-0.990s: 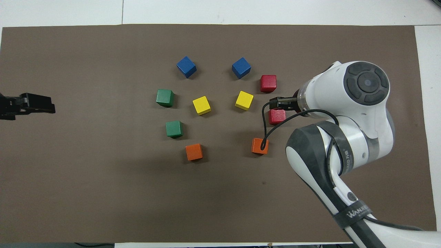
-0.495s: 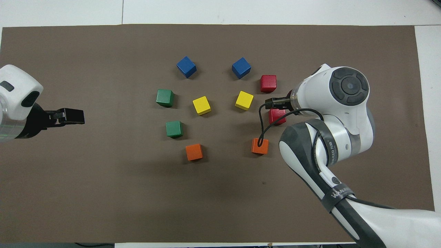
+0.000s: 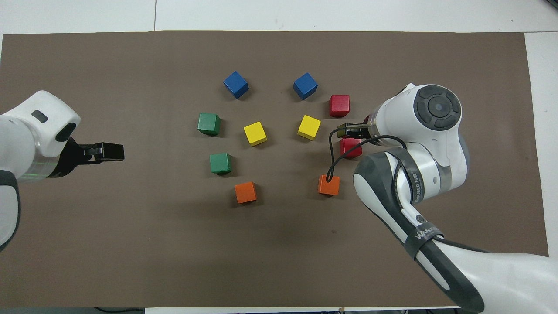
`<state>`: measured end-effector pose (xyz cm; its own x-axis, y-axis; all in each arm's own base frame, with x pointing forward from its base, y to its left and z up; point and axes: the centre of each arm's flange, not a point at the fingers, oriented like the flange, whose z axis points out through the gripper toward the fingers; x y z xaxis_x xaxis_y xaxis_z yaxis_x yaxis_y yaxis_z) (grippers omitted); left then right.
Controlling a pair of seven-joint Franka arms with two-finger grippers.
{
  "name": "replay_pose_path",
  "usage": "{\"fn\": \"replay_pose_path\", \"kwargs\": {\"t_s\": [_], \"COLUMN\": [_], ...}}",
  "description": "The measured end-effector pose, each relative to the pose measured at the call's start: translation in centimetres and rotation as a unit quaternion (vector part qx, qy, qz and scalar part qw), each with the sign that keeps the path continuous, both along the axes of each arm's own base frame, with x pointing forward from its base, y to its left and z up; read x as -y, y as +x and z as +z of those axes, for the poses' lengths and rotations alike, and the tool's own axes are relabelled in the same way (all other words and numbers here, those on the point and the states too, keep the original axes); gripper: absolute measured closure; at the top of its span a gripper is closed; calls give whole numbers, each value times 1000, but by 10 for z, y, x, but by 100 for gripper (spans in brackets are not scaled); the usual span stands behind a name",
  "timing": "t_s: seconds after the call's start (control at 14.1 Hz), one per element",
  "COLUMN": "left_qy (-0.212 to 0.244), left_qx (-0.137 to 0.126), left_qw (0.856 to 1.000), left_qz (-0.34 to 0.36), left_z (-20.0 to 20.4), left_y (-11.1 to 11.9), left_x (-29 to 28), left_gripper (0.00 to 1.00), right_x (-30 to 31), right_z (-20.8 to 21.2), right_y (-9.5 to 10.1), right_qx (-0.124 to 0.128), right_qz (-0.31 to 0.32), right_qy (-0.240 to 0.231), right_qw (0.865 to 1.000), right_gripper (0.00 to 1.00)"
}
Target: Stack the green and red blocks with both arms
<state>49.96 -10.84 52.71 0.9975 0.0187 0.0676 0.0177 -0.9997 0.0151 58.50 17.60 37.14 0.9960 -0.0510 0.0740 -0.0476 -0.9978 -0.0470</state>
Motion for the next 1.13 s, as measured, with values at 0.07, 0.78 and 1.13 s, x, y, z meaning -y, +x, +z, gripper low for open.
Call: {"fn": "replay_pose_path", "kwargs": {"t_s": [0.07, 0.78, 1.13], "left_qy": [-5, -24, -26], "left_qx": [-3, -17, -26], "left_qw": [1000, 999, 999], "left_qz": [5, 22, 8], "left_z": [-8, -108, -147], "left_y": [0, 14, 18], "left_x": [11, 128, 157], "left_gripper": [0, 0, 0], "right_x": [-1, -9, -27], "right_z": [-2, -38, -38], "right_y": [-1, -3, -5], "right_qx": [-2, -25, -24], "right_qz": [-2, 0, -7], "right_qy": [-1, -34, -32], "right_qw": [1000, 999, 999], "right_gripper": [0, 0, 0]}}
